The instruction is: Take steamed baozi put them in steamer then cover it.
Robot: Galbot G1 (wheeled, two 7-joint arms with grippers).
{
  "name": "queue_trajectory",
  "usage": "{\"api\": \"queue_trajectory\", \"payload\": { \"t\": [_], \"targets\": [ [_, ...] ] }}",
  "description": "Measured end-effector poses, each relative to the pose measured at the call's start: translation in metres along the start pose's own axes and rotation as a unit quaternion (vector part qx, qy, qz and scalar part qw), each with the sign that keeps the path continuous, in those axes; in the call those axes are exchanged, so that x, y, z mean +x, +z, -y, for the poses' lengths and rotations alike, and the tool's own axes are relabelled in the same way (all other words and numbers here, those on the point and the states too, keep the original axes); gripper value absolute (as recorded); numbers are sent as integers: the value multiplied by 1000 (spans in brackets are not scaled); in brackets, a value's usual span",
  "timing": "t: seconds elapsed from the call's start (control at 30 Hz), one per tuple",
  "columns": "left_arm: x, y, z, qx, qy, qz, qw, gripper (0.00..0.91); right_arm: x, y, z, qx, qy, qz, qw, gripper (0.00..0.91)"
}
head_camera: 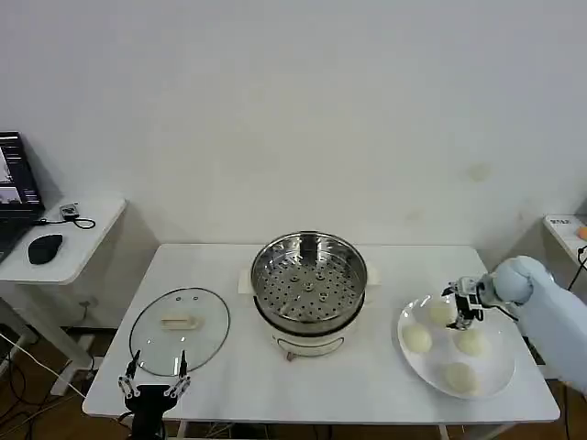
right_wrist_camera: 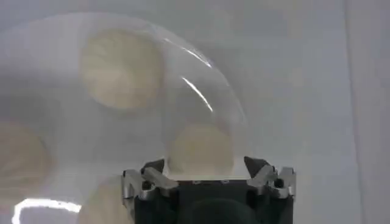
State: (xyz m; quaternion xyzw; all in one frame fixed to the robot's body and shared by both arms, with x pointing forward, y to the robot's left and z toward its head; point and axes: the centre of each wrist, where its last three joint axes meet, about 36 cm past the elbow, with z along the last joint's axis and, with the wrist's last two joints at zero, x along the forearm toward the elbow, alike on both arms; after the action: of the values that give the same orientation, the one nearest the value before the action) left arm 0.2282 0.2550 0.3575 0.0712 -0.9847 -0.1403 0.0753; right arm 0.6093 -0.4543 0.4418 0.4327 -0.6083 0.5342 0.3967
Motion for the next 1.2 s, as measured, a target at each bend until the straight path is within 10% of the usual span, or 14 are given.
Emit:
{"api": "queue_trajectory", "payload": {
  "t": [0.77, 1.2],
  "targets": [
    [-1, -2, -1, -2, -1, 3, 1000, 907, 76, 7, 21, 11, 25, 2, 1000, 725],
    [-1, -5, -5, -5, 0, 7, 1000, 907, 158, -69, 88, 68, 82, 71, 992, 725]
  ]
}}
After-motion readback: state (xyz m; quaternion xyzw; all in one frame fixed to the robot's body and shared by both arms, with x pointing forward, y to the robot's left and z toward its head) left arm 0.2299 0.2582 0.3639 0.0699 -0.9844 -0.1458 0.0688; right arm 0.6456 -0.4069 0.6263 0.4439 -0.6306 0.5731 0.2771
